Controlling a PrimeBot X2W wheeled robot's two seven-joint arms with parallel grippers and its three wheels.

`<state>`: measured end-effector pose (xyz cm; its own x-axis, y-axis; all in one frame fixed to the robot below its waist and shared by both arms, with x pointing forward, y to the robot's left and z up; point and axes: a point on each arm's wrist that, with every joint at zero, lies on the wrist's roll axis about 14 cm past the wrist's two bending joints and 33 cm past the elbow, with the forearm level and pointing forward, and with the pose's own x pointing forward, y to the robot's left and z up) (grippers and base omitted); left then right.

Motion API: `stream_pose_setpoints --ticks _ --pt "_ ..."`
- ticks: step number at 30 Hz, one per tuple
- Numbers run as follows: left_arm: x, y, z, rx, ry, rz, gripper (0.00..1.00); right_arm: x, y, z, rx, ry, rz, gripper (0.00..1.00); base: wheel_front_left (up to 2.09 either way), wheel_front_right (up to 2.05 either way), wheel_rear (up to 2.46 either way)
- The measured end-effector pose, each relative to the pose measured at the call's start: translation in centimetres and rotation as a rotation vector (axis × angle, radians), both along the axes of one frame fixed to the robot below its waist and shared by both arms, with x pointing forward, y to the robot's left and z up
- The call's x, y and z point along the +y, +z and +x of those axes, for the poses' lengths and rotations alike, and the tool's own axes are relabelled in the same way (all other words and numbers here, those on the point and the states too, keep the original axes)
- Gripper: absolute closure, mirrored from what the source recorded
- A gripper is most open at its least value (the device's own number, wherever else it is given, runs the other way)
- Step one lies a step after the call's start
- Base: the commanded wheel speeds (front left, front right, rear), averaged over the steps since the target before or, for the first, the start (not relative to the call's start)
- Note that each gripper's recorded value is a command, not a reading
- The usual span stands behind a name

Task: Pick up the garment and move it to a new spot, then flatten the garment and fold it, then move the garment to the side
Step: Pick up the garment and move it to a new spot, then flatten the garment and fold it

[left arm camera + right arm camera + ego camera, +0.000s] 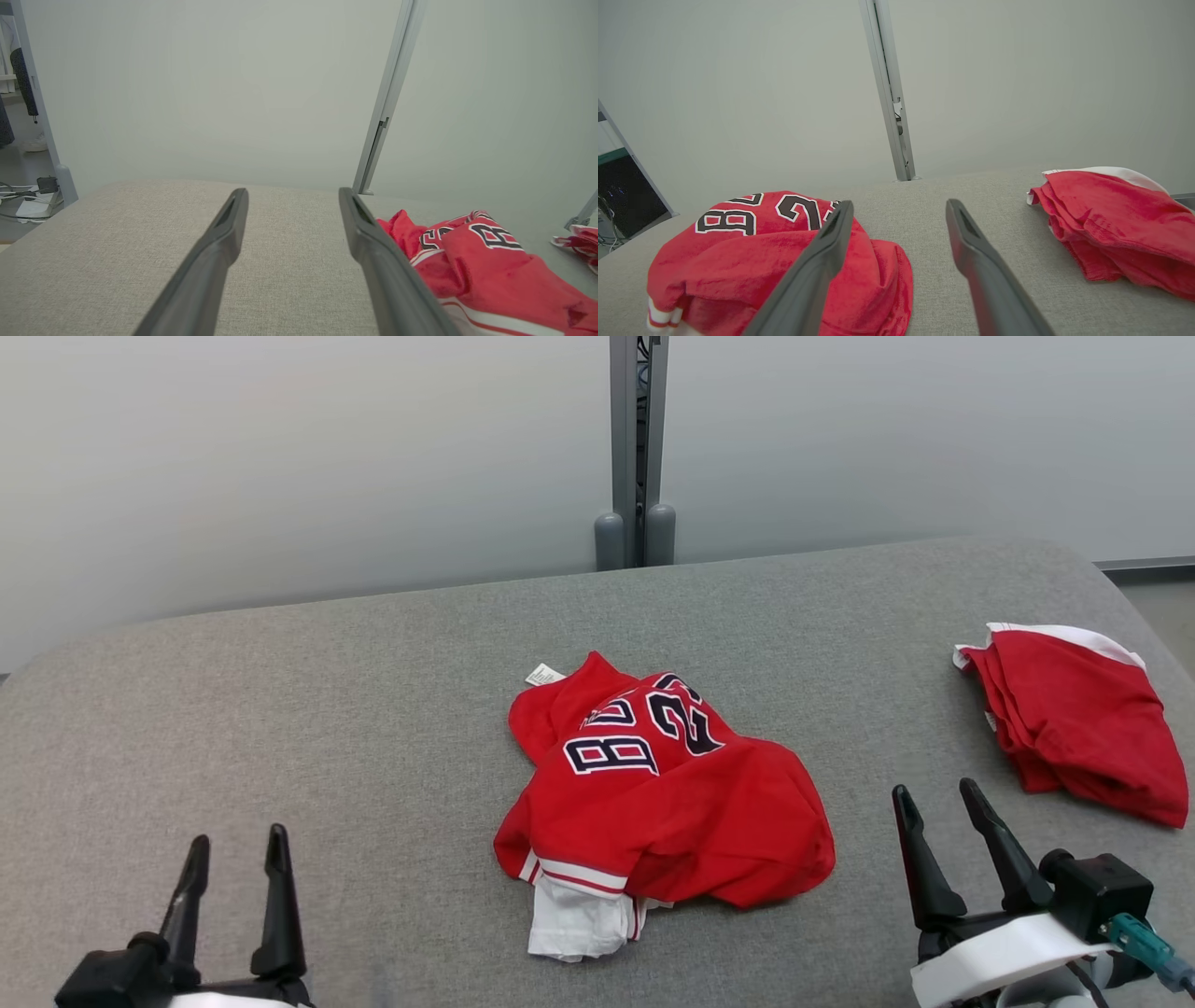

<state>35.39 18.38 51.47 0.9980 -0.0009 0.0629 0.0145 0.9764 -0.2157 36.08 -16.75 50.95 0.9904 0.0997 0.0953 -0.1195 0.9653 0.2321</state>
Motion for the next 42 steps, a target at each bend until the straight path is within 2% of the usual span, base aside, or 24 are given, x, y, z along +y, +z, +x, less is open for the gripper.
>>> stream_pose_setpoints --ticks 10,15,18,23,28,37,42 --pt "-0.7 0.1 -0.4 -0.021 -0.016 -0.008 0.00 0.5 0.1 0.0 -0.003 0.021 -0.011 0.00 0.00 0.00 0.00" --pt "-0.9 -0.2 -0.5 -0.015 -0.024 -0.015 0.00 0.7 -1.1 -0.1 0.037 0.031 -0.016 0.00 0.00 0.00 0.00" --pt "-1.4 -0.7 -0.5 -0.003 -0.033 -0.026 0.00 0.9 -3.1 0.0 0.134 0.043 -0.027 0.00 0.00 0.00 0.00" --pt "-1.8 -0.7 -0.5 -0.004 -0.046 -0.035 0.00 1.5 -7.7 0.2 0.385 0.087 -0.046 0.00 0.00 0.00 0.00" --pt "-0.7 -1.1 -1.1 0.006 -0.010 -0.038 0.00 2.2 -10.8 0.6 0.589 0.125 -0.044 0.00 0.00 0.00 0.00" --pt "1.7 -1.8 -2.0 0.025 0.053 -0.031 0.00 4.3 -13.4 1.5 0.744 0.187 -0.046 0.00 0.00 0.00 0.00" --pt "2.5 -2.2 -2.3 0.039 0.078 -0.029 0.00 5.2 -14.0 2.5 0.775 0.201 -0.036 0.00 0.00 0.00 0.00"
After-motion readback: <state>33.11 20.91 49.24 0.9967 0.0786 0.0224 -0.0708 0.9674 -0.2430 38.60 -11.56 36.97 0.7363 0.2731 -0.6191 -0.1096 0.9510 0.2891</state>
